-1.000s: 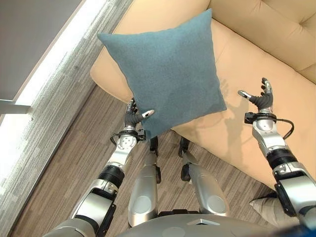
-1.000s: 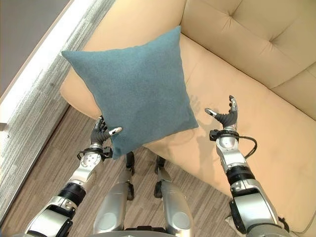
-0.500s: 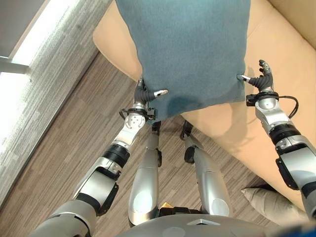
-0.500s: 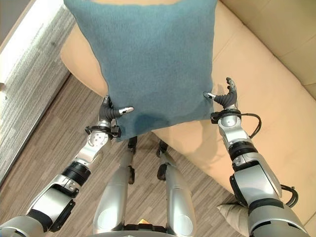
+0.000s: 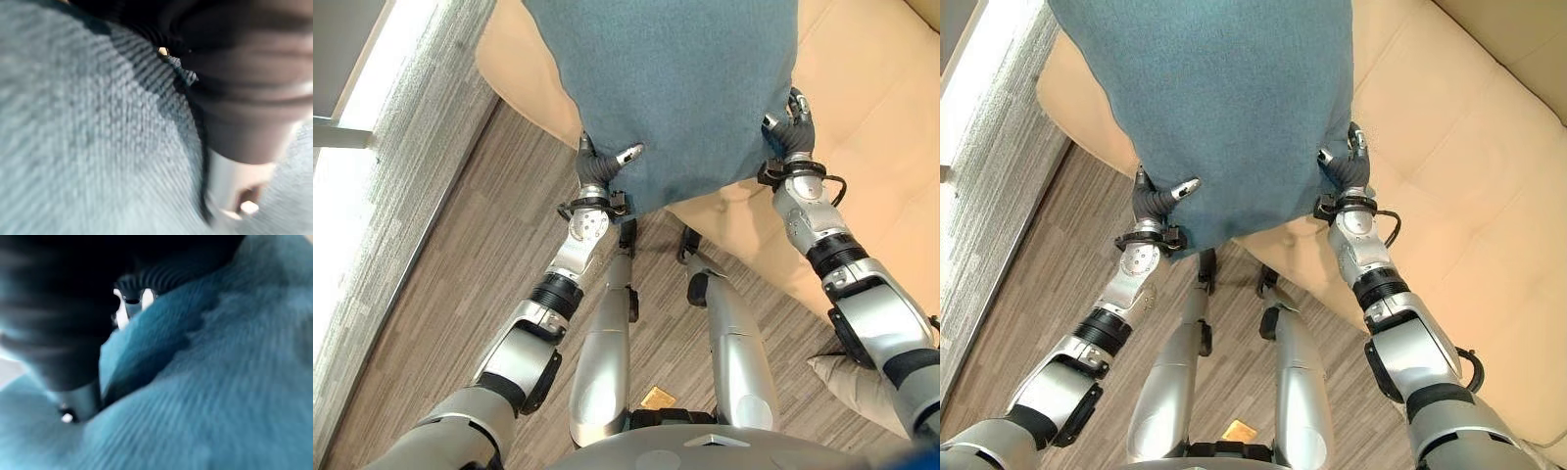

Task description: Pick up all the scattered cushions and arrange them neatly on the sofa.

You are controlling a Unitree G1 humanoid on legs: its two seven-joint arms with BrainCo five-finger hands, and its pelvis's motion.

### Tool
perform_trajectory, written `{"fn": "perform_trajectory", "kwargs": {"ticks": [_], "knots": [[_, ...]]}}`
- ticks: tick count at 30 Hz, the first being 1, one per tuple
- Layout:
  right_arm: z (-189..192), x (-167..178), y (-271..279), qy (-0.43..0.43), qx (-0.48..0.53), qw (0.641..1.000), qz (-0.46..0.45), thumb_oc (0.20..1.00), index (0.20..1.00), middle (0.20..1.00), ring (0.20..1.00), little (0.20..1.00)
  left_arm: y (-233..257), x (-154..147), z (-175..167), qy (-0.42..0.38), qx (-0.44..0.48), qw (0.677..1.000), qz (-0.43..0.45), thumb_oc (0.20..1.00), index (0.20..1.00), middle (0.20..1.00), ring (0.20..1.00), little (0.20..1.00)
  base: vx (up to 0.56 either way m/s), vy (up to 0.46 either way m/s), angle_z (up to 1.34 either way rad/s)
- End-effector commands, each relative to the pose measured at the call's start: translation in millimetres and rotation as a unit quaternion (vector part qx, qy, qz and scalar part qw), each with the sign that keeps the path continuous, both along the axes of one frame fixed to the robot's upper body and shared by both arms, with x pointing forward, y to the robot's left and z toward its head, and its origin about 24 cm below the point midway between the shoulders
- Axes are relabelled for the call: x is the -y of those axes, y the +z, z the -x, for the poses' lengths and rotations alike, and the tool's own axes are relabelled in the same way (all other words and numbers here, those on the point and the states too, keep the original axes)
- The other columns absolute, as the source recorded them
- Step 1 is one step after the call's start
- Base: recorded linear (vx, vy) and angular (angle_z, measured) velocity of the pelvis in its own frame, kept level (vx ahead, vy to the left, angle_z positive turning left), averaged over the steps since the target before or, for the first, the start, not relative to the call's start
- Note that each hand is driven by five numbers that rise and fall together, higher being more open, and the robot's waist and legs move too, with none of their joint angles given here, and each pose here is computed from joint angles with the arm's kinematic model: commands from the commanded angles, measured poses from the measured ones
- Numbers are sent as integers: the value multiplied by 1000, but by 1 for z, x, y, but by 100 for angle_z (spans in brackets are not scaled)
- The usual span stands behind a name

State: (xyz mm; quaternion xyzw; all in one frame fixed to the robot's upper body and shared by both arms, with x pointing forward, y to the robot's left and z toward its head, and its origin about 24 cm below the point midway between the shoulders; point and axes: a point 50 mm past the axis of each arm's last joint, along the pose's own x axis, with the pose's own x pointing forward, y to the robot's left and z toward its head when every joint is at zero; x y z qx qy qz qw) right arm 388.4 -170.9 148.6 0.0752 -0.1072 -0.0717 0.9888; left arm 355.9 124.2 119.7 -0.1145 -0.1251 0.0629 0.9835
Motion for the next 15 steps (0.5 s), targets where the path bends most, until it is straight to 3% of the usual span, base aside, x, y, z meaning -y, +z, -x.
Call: {"fn": "perform_trajectory", "kwargs": {"ticks": [1,8,15], "knots": [[13,-78,29,162,111,980,28,200,200,200,200,200,22,41,1,-72,60,995,16,200,200,200,200,200,0,0,0],[34,-63,0,127,104,986,42,200,200,200,200,200,0,22,13,-49,36,998,31,200,200,200,200,200,36,38,-2],[91,-34,-75,110,11,994,14,200,200,200,200,200,-69,-7,69,-70,-62,995,42,200,200,200,200,200,129,92,-28]]}}
